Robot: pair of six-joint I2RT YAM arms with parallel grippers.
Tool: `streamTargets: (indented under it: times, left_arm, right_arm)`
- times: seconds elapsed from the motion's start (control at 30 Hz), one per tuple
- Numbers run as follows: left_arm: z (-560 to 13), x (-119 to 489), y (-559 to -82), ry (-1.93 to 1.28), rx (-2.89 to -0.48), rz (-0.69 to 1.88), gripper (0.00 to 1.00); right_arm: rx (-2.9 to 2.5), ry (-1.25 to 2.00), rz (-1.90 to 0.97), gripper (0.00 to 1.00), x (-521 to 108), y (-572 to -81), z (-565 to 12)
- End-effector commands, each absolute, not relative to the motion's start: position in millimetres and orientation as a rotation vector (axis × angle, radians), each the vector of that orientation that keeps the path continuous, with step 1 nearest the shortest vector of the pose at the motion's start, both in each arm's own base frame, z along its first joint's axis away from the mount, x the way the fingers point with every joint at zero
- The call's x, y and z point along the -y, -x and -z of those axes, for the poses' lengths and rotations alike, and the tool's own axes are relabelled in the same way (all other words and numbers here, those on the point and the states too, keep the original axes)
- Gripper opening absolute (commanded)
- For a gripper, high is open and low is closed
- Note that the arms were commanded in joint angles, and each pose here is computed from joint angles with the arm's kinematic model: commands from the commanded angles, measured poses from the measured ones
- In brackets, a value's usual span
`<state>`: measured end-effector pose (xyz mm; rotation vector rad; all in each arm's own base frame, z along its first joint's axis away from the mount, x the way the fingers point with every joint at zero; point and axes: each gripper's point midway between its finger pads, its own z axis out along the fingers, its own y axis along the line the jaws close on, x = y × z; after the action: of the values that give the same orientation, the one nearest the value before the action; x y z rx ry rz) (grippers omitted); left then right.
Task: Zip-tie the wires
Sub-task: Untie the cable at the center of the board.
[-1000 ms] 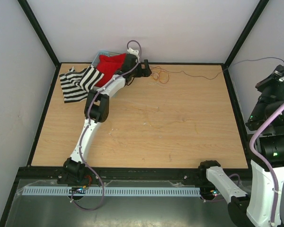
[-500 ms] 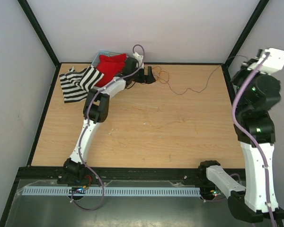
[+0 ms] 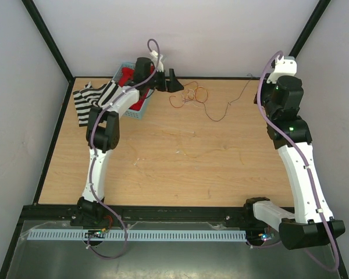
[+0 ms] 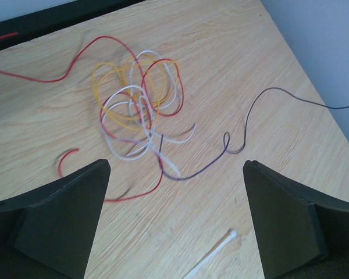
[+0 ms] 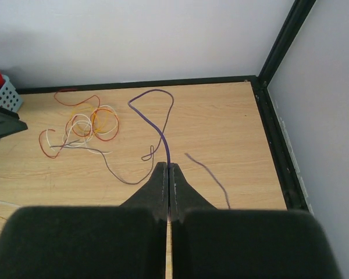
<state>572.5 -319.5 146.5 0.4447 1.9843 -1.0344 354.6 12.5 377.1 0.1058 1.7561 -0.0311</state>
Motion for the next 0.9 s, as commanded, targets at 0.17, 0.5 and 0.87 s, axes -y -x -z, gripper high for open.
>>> streamTargets:
  times: [0.17, 0.5, 0.87]
  left_arm:
    - [-159, 326, -541, -0.724, -1.867, 1.02, 0.99]
    - [-173, 351, -517, -0.975, -1.701, 0.86, 0.99]
    - [-159, 379, -514, -1.161, -1.581, 0.65, 0.98]
  right_arm:
    - [-1.713, -0.08, -0.044, 0.0, -24, -353, -390]
    - [-1.74, -0.052, -0.059, 0.0, -30, -359, -380]
    - [-1.758, -0.036, -0.059, 0.0, -31, -361, -371]
